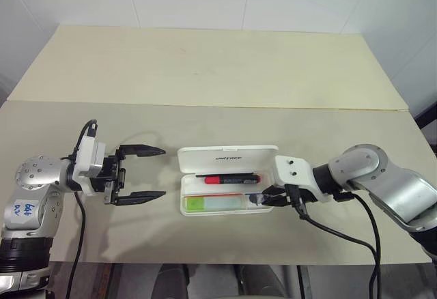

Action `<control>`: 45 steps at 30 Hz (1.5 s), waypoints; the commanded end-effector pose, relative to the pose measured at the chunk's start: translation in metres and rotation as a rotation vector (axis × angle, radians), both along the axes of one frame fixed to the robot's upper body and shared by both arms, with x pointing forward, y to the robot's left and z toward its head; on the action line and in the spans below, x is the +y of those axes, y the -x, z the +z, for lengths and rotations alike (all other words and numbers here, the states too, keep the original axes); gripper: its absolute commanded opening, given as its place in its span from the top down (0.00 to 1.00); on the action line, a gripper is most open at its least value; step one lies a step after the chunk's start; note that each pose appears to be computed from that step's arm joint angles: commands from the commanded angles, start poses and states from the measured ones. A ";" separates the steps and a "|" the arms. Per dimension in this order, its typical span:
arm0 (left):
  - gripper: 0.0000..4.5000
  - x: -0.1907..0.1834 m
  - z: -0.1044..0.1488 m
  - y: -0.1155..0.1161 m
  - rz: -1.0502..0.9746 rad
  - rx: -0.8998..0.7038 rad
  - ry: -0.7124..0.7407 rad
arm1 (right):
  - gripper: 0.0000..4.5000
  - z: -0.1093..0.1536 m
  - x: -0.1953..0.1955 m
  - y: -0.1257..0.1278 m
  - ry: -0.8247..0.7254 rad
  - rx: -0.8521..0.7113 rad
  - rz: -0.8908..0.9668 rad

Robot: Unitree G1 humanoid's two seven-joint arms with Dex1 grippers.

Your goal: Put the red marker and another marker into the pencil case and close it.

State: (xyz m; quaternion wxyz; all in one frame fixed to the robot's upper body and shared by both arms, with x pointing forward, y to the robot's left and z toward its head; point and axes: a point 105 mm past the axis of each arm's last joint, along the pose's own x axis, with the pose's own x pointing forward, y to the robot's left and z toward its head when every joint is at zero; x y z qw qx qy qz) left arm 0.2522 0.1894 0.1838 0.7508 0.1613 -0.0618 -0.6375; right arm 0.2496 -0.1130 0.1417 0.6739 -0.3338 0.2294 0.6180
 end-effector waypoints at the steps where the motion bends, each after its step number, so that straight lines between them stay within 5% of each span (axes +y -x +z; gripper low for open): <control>1: 0.00 -0.001 0.009 0.003 -0.004 -0.042 0.004 | 0.93 0.005 0.003 0.001 -0.011 -0.023 0.030; 13: 0.00 -0.001 0.007 0.003 0.008 -0.042 0.005 | 0.02 0.013 0.008 0.001 -0.082 -0.011 0.026; 20: 0.00 0.000 0.012 -0.006 0.032 -0.075 0.015 | 0.01 0.058 0.011 0.011 -0.408 0.014 0.072; 32: 0.00 0.006 0.029 -0.031 0.044 -0.116 0.036 | 0.01 0.071 -0.025 0.018 -0.627 0.001 0.080; 36: 0.20 0.013 0.030 -0.045 0.032 -0.100 0.004 | 0.00 0.082 -0.031 0.012 -0.743 -0.025 0.072; 45: 0.87 0.010 0.040 -0.086 0.013 -0.122 -0.001 | 0.00 0.082 -0.046 0.006 -0.825 -0.085 0.058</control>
